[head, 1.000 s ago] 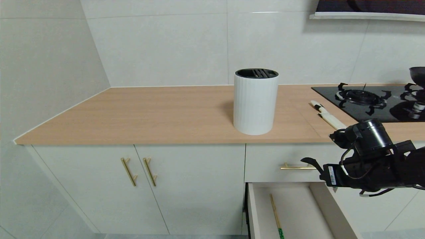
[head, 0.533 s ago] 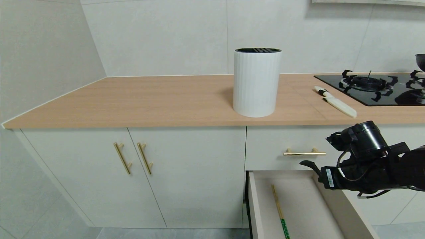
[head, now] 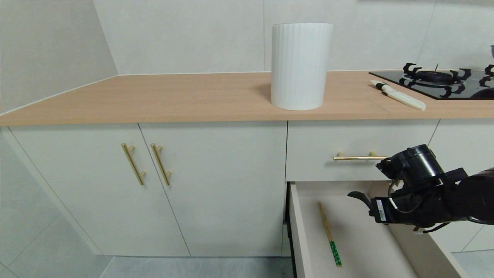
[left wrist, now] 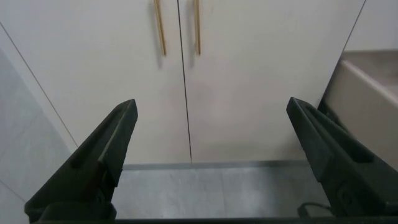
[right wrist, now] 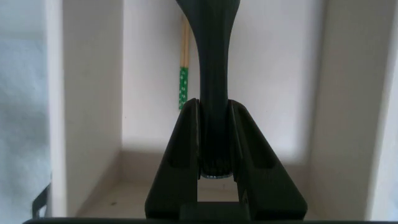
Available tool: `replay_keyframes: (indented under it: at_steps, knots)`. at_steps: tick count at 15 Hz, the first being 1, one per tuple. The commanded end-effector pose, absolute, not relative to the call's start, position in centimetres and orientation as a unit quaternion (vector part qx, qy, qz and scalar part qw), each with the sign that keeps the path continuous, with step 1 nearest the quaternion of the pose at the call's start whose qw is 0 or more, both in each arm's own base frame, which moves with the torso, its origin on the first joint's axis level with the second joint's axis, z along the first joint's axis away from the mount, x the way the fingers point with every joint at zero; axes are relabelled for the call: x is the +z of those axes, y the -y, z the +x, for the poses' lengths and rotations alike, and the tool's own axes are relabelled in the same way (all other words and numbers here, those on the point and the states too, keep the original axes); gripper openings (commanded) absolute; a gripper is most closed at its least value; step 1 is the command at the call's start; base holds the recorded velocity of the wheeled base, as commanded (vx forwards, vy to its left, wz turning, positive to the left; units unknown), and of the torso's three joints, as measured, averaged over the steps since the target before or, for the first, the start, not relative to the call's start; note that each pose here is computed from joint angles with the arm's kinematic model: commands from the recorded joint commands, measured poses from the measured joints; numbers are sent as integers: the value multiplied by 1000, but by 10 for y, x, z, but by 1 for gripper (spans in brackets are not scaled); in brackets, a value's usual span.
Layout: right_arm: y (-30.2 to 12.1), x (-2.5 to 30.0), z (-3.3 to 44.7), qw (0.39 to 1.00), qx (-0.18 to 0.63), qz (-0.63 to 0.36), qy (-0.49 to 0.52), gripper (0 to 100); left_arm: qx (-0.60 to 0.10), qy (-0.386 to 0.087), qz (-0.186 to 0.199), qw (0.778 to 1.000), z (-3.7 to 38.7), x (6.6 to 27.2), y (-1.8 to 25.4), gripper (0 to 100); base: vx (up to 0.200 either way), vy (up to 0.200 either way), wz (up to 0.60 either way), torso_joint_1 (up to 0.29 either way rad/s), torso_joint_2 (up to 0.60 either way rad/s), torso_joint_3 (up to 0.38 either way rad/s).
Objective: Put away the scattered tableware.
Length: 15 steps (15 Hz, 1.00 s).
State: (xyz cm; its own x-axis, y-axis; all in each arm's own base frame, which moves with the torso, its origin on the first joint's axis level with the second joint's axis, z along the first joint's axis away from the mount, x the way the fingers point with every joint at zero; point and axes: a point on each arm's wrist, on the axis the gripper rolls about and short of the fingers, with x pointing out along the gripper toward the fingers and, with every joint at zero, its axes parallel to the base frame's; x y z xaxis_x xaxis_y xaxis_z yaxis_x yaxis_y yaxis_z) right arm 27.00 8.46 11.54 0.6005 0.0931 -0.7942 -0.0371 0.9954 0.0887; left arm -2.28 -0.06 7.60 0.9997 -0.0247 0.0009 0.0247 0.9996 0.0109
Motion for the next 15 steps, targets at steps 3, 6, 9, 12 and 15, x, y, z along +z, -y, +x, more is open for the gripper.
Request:
replay_keyframes:
  at_steps: [3,6,9,12,15]
  knots:
    - [-86,111,273,894,36,31,-446,0,-12,0,5,1000,-23,76,1,100,0,0,0,-30,136,79]
    - [-87,103,277,890,31,27,-454,0,-12,0,5,1000,-23,76,1,100,0,0,0,0,0,0]
    - [-91,75,291,883,27,22,-468,0,-12,0,5,1000,-23,76,1,100,0,0,0,0,0,0]
    - [-94,54,300,874,16,14,-485,0,-12,0,5,1000,-23,76,1,100,0,0,0,0,0,0]
    - [-98,8,318,881,-17,0,-473,0,-12,0,5,1000,-23,76,1,100,0,0,0,0,0,0]
